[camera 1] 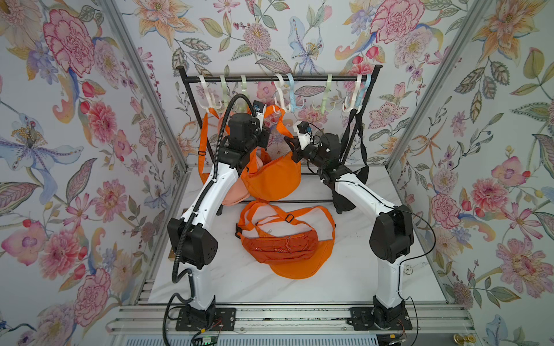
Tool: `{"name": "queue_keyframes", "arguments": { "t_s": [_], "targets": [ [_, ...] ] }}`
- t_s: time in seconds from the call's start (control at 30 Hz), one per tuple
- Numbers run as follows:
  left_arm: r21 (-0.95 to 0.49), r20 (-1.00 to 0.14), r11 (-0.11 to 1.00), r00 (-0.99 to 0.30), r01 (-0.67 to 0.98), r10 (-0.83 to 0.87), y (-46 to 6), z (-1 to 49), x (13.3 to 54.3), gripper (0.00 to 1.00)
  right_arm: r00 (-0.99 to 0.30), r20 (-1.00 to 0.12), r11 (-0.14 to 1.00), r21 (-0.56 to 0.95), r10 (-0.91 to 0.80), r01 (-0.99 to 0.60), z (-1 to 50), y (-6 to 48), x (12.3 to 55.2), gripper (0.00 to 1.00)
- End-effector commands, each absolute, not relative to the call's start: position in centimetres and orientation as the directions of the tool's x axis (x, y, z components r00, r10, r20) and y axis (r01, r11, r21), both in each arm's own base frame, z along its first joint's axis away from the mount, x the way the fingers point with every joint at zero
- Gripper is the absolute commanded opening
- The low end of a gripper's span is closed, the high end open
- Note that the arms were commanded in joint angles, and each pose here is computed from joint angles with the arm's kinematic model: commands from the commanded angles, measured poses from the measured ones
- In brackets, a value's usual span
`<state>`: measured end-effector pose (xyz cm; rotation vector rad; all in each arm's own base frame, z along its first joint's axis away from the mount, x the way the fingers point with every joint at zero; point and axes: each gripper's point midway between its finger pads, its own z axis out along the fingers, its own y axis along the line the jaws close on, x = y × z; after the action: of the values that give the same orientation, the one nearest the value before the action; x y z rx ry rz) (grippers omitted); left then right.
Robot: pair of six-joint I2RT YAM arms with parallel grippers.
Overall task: Take the bag off the hook
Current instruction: Pick up the bag from the hook.
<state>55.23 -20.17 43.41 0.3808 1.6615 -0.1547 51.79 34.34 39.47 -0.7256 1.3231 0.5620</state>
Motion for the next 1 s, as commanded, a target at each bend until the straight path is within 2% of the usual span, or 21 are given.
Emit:
{"name": "queue_keyframes", "arguments": {
  "t_s": [0.0, 0.43, 0.73, 0.97],
  "targets": [
    [0.099, -0.990, 0.944, -0.062, 0.316, 0.124, -19.6, 45.0, 55.7, 0.00, 0.226, -0.974, 0.684, -0.174, -0.014, -0.708, 42.3, 33.5, 50.8, 0.00],
    [0.107, -0.994, 0.959, 0.008, 0.262, 0.109, -18.7, 48.7, 56.0, 0.00, 0.230, -0.973, 0.702, -0.154, 0.014, -0.696, 45.5, 32.5, 49.7, 0.00],
    [0.087, -0.990, 0.963, 0.132, 0.257, 0.054, -17.8, 53.9, 53.2, 0.00, 0.253, -0.964, 0.691, -0.131, 0.077, -0.711, 48.2, 31.5, 46.9, 0.00],
    [0.085, -0.989, 0.965, 0.142, 0.248, 0.050, -17.3, 54.7, 52.0, 0.00, 0.256, -0.963, 0.688, -0.128, 0.087, -0.715, 49.6, 30.9, 45.1, 0.00]
  ]
}}
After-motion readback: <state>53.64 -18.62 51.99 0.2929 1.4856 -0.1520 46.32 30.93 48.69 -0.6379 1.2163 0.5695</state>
